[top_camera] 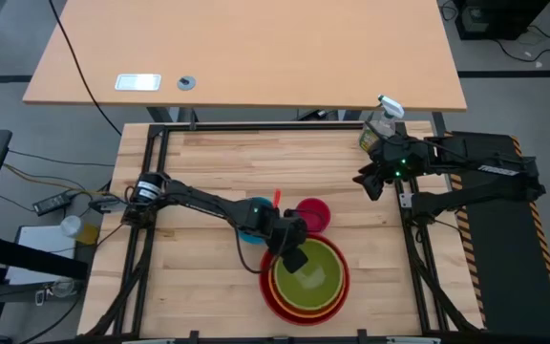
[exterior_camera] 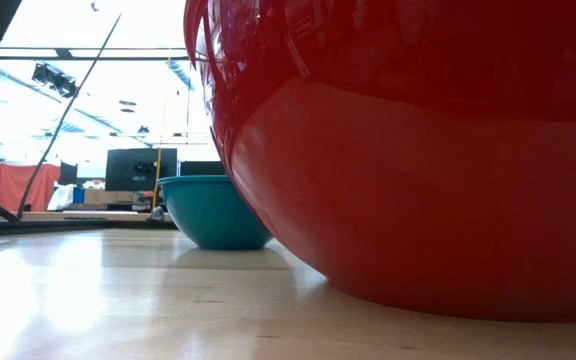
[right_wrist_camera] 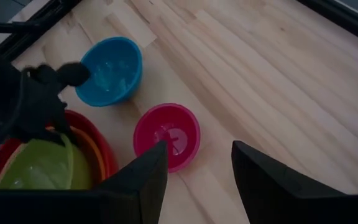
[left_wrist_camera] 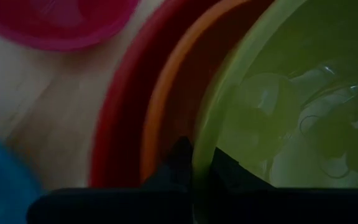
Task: Nest bowls inside each other
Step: Stack the green bowl on top of the orange bowl
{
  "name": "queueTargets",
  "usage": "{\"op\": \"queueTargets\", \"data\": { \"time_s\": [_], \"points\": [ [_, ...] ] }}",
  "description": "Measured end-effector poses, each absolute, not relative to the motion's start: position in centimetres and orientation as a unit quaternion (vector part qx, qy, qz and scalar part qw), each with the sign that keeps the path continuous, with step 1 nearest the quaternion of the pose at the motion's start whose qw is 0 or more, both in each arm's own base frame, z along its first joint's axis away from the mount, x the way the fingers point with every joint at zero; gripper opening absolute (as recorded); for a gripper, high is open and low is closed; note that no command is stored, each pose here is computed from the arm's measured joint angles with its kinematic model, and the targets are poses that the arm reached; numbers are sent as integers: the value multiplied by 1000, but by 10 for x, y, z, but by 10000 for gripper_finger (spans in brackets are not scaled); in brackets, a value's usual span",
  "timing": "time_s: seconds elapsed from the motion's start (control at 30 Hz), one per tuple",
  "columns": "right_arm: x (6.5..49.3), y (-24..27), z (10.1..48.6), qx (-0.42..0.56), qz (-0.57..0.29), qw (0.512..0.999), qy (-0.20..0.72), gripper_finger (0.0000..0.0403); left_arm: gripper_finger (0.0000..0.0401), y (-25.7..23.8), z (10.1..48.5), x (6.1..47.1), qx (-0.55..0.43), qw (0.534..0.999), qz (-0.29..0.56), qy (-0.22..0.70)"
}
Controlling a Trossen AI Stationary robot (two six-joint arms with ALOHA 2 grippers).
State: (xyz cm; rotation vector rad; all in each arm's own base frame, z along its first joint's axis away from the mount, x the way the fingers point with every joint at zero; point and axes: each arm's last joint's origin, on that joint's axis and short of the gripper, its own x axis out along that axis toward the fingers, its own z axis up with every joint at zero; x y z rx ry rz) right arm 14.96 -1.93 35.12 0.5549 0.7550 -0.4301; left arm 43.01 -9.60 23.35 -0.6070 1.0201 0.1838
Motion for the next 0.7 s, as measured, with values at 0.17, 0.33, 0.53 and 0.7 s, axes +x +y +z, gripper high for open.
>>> {"op": "queueTargets", "data": {
  "time_s": [0.17, 0.33, 0.53, 0.7],
  "points": [
    [153, -20, 351, 259, -204, 873, 359, 185, 14, -100, 229, 430, -254, 831, 85, 488],
    [155, -20, 350, 255, -206, 874, 360, 185, 17, -105, 224, 429, -238, 831, 77, 496],
    [155, -20, 351, 252, -205, 875, 360, 185, 66, -107, 224, 428, -236, 830, 75, 500],
    [155, -20, 351, 252, -205, 875, 360, 185, 113, -107, 224, 428, -234, 830, 70, 501]
  ]
}}
